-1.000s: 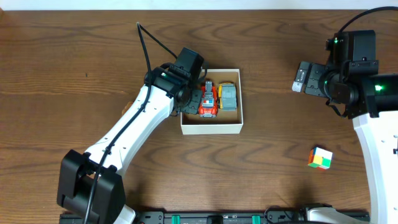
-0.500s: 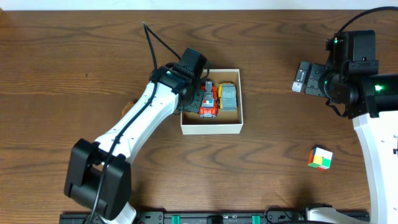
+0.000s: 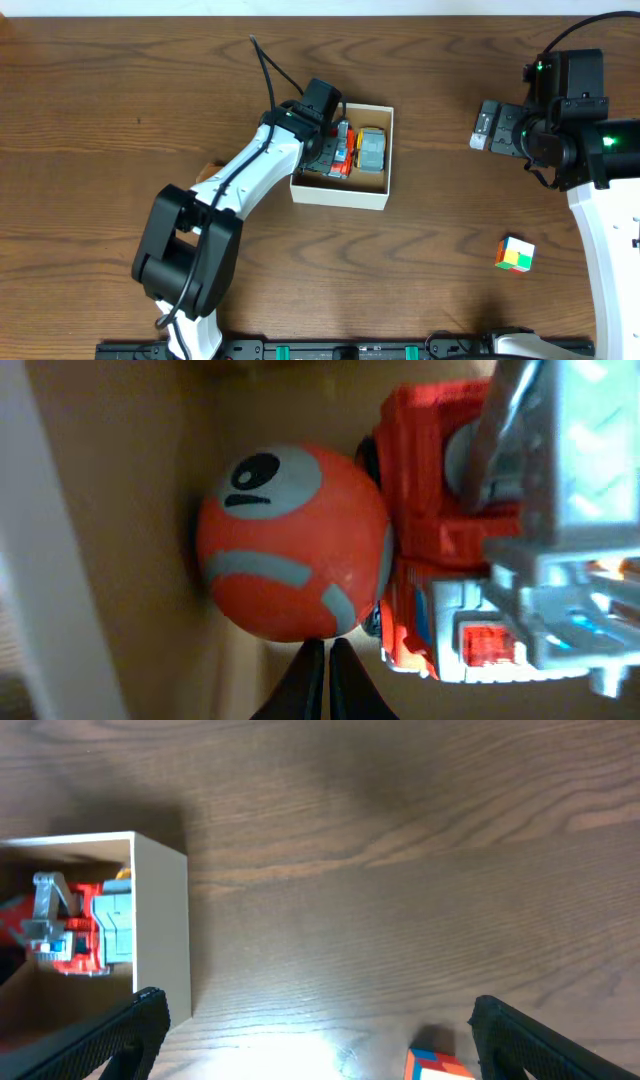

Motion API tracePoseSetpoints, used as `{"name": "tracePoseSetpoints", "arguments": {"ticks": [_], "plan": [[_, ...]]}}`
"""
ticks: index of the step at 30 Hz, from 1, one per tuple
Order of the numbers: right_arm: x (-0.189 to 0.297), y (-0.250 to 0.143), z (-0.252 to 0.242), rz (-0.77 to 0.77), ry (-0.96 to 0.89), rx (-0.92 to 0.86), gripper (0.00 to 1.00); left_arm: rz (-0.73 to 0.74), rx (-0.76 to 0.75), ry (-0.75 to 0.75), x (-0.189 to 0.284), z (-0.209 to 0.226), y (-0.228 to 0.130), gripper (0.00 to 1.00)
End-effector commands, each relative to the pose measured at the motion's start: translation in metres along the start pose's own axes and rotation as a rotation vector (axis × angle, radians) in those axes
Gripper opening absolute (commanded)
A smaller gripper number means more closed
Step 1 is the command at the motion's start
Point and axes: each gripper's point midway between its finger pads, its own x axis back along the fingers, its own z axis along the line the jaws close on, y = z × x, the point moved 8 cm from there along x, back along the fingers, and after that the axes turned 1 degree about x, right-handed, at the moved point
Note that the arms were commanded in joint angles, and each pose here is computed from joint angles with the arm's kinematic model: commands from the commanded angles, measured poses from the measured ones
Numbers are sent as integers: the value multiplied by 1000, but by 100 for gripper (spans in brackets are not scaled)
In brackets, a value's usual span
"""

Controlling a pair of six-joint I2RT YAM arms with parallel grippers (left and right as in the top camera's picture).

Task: Pack container
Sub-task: 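Open the left gripper and withdraw it toward the plush hamster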

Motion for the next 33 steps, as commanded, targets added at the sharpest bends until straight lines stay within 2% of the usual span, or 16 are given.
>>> {"name": "tracePoseSetpoints", "arguments": {"ticks": [1,7,16,21,23,27,28,30,32,33], "plan": [[-1,-1,-2,7,-2,3,99,-4,3,14,-4,2,3,6],[-1,-1,-2,7,-2,3,99,-71,6,3,25,3,9,6],[-1,-1,-2,8,-2,6,99,-231,16,-20,128,10,-2,6],[-1,-6,-3,36,-10,9,96,-294,51,180,182,40,-28,6],[-3,-11,-5,65,-17,12,96,-291,107,197,198,52,-42,6],[-14,-31,-8,167,-40,-18,99,-274,321,230,221,85,-67,7],[-17,-37,-8,202,-39,-29,99,-264,372,245,225,94,-73,12],[-26,-55,-11,291,-57,-74,99,-238,456,266,230,109,-85,39],[-35,-72,-15,364,-94,-135,99,-202,504,285,231,120,-93,42],[-39,-79,-16,392,-110,-160,99,-184,519,293,231,124,-97,52]]}}
